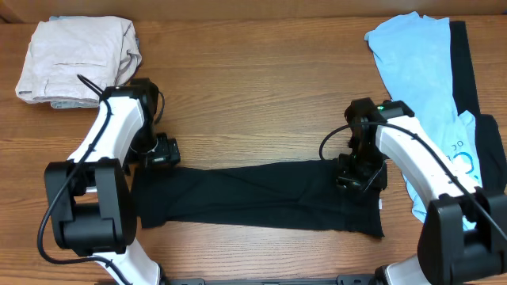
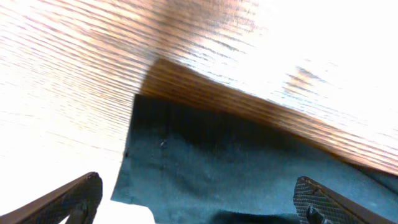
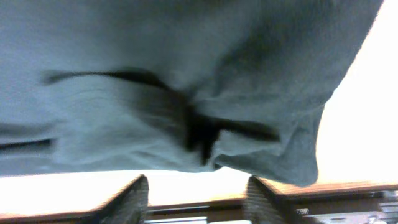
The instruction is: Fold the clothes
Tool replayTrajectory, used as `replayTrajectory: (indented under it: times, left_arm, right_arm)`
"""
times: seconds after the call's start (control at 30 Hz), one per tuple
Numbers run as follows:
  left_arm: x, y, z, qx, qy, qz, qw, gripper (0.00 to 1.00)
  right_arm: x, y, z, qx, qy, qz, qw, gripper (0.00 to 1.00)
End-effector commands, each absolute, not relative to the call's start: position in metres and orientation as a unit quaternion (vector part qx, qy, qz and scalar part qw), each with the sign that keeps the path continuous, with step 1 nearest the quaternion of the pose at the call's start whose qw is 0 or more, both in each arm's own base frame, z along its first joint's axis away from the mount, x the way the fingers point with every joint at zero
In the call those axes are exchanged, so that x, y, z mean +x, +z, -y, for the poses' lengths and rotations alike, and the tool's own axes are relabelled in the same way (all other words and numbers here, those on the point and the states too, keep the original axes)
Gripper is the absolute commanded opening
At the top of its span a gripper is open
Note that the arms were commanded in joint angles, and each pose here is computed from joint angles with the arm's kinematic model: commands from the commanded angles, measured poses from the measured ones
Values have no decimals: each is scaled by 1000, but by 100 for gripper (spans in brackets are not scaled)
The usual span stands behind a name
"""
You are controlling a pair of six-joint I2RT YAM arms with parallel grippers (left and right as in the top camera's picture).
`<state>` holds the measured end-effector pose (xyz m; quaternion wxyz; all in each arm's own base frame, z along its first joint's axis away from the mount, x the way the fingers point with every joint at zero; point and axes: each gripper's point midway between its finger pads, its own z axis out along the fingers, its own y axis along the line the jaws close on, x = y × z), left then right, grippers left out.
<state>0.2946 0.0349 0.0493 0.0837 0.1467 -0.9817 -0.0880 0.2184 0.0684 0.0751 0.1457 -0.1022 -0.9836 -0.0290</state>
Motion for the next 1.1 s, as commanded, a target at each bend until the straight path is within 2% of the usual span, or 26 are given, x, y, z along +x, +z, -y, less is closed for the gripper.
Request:
replayTrajectory:
  times: [0.0, 0.2, 0.37, 0.57, 1.07]
  left_arm:
    - [306, 78, -41, 167, -83, 982, 29, 100]
    - [299, 90, -41, 167, -49, 985, -17, 100]
    - [272, 72, -46, 184, -40, 982, -32, 100]
    - [248, 45, -49, 183, -27, 983, -5, 100]
    - [245, -3, -62, 189, -57, 979, -54, 99]
  right_arm:
    - [240, 106, -83, -62, -85, 991, 81, 69]
    - [245, 116, -94, -43, -117, 990, 63, 72]
    - [246, 115, -102, -27, -118, 991, 56, 71]
    - [254, 115, -110, -13, -123, 992, 37, 71]
    - [255, 115, -110, -13, -124, 992, 33, 70]
